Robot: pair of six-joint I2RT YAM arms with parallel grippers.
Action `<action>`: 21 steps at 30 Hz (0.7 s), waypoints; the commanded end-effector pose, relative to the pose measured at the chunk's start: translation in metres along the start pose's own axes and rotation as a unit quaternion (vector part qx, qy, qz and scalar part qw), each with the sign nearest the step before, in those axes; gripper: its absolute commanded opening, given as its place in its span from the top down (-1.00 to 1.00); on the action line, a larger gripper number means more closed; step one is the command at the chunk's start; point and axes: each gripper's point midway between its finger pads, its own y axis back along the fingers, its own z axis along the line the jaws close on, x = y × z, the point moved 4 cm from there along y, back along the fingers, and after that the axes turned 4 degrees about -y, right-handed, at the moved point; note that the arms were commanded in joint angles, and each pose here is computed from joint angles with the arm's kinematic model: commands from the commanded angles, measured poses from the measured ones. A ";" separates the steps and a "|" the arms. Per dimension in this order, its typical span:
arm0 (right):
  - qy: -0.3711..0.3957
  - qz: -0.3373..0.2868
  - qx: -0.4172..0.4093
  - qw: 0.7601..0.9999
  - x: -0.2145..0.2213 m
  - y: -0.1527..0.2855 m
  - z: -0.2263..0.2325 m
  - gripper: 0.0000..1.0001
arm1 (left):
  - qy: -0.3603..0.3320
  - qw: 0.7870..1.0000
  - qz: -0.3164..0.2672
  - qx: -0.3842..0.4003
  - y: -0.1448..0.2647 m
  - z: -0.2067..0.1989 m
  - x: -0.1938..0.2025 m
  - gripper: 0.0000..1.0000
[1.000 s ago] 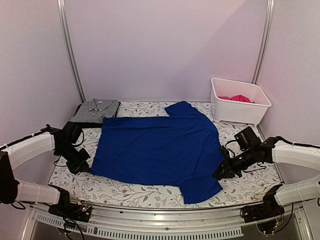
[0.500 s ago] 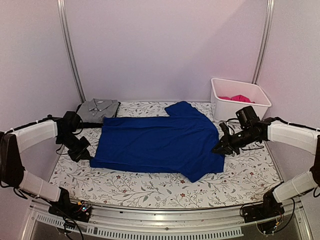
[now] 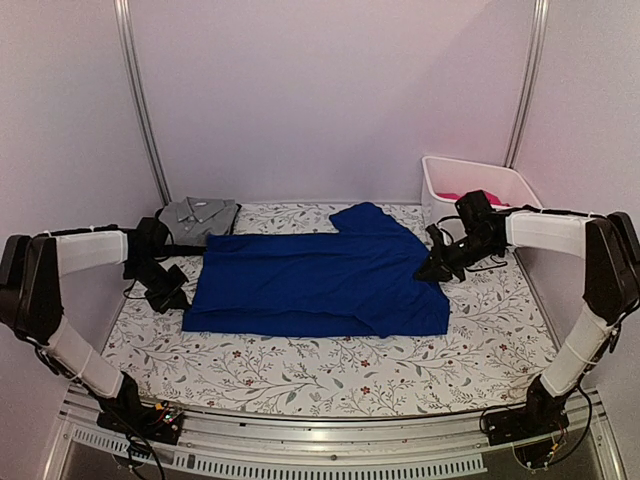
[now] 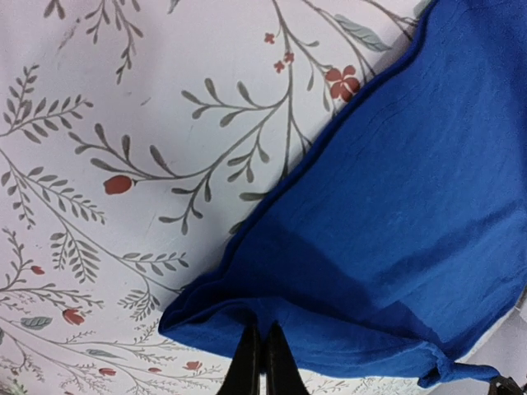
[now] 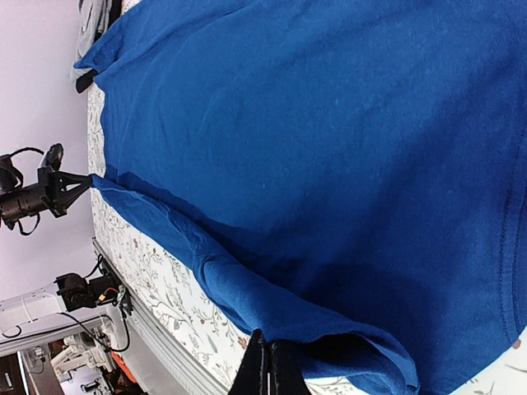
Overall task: Fold and stack the mixed laundry pile
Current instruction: Fold the flattened T-shirt at the center of the board.
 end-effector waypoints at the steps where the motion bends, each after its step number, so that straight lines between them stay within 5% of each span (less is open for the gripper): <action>1: 0.008 0.004 0.003 1.000 -0.014 -0.003 -0.002 1.00 | -0.011 0.999 -0.027 0.014 0.001 -0.012 -0.021 1.00; 21: -0.007 0.007 0.010 1.000 -0.046 -0.019 -0.015 1.00 | -0.022 1.000 -0.020 0.009 -0.022 -0.027 -0.043 1.00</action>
